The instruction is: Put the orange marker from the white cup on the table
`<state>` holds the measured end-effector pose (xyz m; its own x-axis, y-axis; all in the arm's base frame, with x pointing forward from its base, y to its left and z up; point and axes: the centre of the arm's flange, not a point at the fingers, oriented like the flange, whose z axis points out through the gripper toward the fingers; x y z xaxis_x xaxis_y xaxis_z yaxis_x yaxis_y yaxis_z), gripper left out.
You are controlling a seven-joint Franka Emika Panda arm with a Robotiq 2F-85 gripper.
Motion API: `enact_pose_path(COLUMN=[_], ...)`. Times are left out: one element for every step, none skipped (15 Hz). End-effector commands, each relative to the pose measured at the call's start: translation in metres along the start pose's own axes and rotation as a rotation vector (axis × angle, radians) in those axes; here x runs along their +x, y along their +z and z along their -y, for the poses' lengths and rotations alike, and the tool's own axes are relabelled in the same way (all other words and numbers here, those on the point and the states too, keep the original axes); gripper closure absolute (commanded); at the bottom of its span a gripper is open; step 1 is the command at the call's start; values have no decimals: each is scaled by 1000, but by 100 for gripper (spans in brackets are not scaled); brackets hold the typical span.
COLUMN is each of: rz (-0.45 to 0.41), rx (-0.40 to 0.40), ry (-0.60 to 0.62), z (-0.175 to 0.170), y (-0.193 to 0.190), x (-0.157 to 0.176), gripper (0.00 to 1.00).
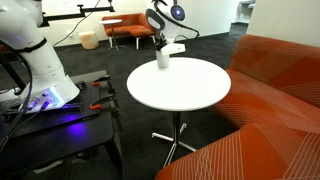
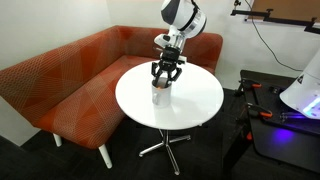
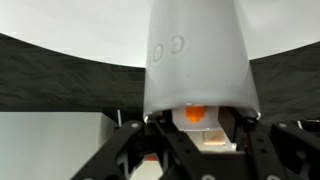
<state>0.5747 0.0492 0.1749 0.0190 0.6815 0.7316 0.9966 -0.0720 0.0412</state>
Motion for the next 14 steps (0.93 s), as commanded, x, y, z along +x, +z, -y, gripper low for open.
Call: enact_pose_path(rz=[22, 23, 24, 24, 26, 25, 26, 27, 30, 30, 31, 32, 33, 34], rx=[8, 10, 11, 14, 17, 17, 17, 17, 19, 21, 22, 21, 21, 19], ry=[-4, -3, -3, -1, 2, 2, 3, 3, 4, 4, 3, 3, 3, 3], z=[-4, -4, -4, -3, -3, -3, -4, -5, -4, -5, -5, -5, -6, -6], y=[7, 8, 8, 9, 10, 10, 10, 9, 9, 10, 10, 10, 10, 10], x=[-1, -2, -2, -4, -5, -5, -5, -6, -6, -6, -7, -7, -7, -7], gripper=[48, 49, 53, 57, 69, 68, 73, 76, 75, 74, 77, 79, 86, 92])
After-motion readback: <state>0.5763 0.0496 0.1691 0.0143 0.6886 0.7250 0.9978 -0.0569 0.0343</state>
